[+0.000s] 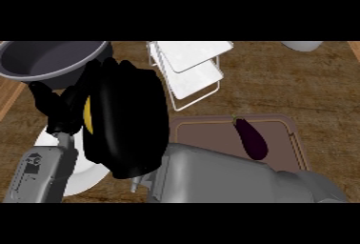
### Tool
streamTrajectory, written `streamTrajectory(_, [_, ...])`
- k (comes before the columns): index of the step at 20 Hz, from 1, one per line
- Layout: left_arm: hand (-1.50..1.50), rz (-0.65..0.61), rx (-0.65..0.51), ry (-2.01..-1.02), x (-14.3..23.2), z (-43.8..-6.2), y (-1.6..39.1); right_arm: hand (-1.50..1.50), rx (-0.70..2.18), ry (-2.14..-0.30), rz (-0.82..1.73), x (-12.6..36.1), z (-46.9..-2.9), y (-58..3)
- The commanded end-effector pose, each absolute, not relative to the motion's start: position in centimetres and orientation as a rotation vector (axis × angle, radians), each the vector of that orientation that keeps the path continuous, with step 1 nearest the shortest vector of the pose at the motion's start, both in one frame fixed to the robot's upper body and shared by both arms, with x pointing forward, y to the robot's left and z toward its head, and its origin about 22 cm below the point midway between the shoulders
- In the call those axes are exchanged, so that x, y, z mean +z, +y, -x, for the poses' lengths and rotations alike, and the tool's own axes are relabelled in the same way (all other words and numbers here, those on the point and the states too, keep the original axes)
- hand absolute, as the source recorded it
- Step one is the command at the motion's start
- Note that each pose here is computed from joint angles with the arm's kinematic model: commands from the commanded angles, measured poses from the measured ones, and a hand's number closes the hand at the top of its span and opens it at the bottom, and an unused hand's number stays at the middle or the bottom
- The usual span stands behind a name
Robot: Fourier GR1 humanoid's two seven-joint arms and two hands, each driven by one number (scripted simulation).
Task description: Pick the lemon from the tray and place it in the tiered shelf
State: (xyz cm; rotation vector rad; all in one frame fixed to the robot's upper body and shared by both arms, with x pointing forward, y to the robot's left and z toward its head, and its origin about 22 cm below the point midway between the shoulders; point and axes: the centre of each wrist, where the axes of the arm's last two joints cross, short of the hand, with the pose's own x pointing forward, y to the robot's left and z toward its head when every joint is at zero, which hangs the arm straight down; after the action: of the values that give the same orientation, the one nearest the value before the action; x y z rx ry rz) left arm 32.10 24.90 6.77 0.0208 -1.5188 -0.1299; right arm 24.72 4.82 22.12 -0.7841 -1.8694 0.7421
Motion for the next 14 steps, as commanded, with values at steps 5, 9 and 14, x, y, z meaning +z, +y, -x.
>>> streamTrajectory(5, [0.0, -0.043, -0.118, -1.519, 7.0, -31.6, 26.8, 1.5, 0.531, -1.667, 0.901, 28.1, -27.4, 7.1])
streamTrajectory(9, [0.0, -0.043, -0.09, -1.543, 7.7, -31.8, 25.8, 1.5, 0.498, -1.624, 0.863, 28.1, -29.3, 6.8])
streamTrajectory(14, [0.0, -0.079, -0.072, -1.538, 6.1, -29.7, 27.6, 1.5, 0.418, -1.64, 0.847, 27.5, -31.2, 5.2])
